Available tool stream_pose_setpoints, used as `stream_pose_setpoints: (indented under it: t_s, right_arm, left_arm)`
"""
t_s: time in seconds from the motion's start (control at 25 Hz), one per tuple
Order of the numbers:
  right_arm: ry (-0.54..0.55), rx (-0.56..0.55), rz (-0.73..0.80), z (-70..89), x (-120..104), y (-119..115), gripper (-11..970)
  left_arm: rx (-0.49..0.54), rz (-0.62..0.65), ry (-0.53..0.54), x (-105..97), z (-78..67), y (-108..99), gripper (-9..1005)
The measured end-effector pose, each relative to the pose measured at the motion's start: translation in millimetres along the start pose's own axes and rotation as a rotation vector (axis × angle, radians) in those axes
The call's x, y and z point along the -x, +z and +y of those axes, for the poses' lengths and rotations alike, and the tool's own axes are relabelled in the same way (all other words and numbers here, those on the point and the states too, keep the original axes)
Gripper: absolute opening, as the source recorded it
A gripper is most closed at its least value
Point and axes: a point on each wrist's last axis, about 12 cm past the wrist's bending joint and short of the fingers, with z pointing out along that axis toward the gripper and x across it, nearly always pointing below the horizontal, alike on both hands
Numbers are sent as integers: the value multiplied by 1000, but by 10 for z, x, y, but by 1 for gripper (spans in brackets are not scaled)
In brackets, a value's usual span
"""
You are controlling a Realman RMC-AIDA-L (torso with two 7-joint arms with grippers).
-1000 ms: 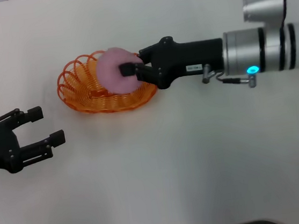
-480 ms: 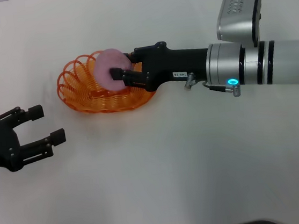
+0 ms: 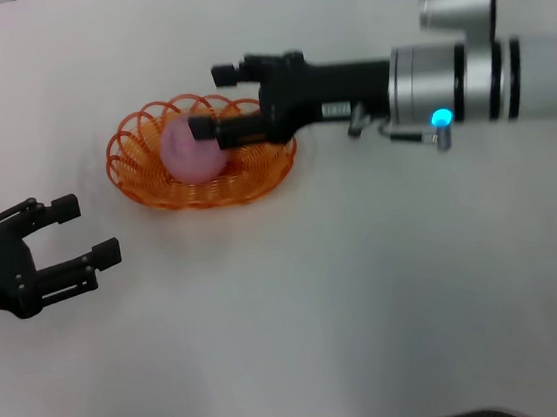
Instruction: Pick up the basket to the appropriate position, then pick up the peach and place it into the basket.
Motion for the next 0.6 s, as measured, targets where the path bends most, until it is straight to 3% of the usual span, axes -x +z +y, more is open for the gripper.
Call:
stream_pose_setpoints:
  t_s: [0.16,0.36,0.48,0.6]
  right_arm:
    - [20,92,157,-89,428,-141,864]
    - [-41,94,440,-76,807,-443,942]
    - [-52,75,558,-47,884,-629,943]
    - [-69,80,507,-2,805,-782,944]
  left_arm:
    - [0,4,1,2,2,-6,831]
    - [0,6,4,9,7,-1,832]
    - [-2,7,7,20,13,2,832]
    - [-3,5,9,31,17,3,832]
